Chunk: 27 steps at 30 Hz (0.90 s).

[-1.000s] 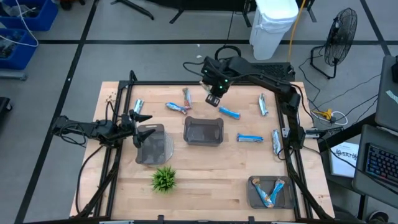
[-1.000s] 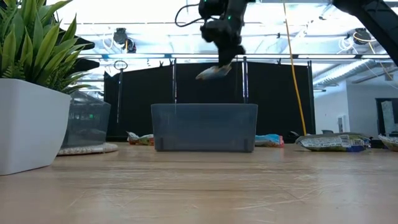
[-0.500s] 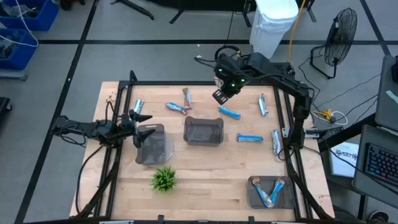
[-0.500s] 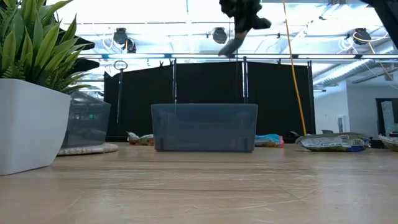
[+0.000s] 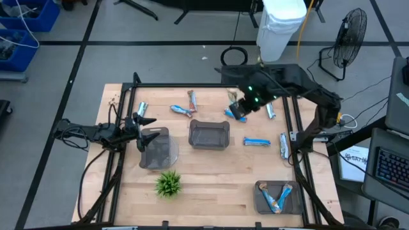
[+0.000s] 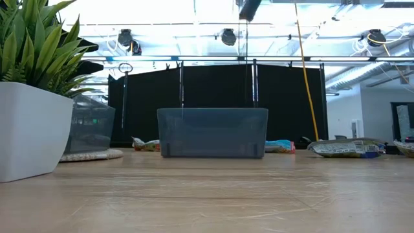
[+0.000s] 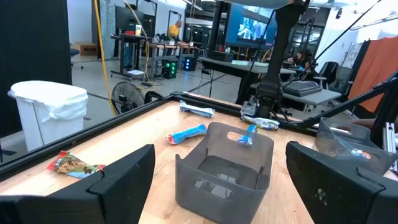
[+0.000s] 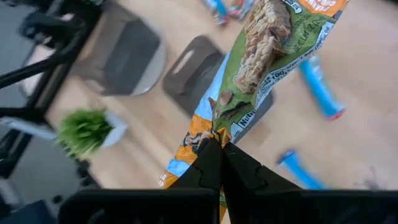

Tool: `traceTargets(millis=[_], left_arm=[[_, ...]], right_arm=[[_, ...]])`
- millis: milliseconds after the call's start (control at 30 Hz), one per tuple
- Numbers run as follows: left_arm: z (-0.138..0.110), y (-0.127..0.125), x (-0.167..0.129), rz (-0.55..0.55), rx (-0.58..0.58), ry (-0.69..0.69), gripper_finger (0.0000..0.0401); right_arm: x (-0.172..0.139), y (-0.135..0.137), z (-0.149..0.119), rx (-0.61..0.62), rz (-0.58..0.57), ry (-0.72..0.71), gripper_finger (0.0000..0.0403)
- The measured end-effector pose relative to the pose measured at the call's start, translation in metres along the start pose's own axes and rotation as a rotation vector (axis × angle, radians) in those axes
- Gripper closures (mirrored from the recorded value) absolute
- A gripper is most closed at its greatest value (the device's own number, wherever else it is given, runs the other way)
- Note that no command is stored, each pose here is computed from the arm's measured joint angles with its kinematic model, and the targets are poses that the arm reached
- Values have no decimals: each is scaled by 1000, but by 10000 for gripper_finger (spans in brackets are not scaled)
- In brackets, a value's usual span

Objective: Pick and place Granola Bars by type
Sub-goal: Put the orange granola bar into the bottom black bin

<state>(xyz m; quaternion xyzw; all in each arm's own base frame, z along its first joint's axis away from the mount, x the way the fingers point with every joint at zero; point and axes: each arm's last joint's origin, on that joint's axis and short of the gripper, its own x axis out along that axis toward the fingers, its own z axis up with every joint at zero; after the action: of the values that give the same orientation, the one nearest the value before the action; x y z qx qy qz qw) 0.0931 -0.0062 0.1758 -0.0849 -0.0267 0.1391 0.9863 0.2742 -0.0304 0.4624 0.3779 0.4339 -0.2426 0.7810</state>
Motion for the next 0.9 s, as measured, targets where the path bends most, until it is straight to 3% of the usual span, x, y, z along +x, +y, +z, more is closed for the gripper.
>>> traceTargets(millis=[533,733,900], left_arm=[[0,0,0,0,0,0,40],[0,0,0,-1,0,1,40],[0,0,0,0,0,0,40]], right_arm=[[-25,66,-128,-22,144,227,403],[-18,73,-178,-10,69,305,403],[4,70,-215,1,-72,342,403]])
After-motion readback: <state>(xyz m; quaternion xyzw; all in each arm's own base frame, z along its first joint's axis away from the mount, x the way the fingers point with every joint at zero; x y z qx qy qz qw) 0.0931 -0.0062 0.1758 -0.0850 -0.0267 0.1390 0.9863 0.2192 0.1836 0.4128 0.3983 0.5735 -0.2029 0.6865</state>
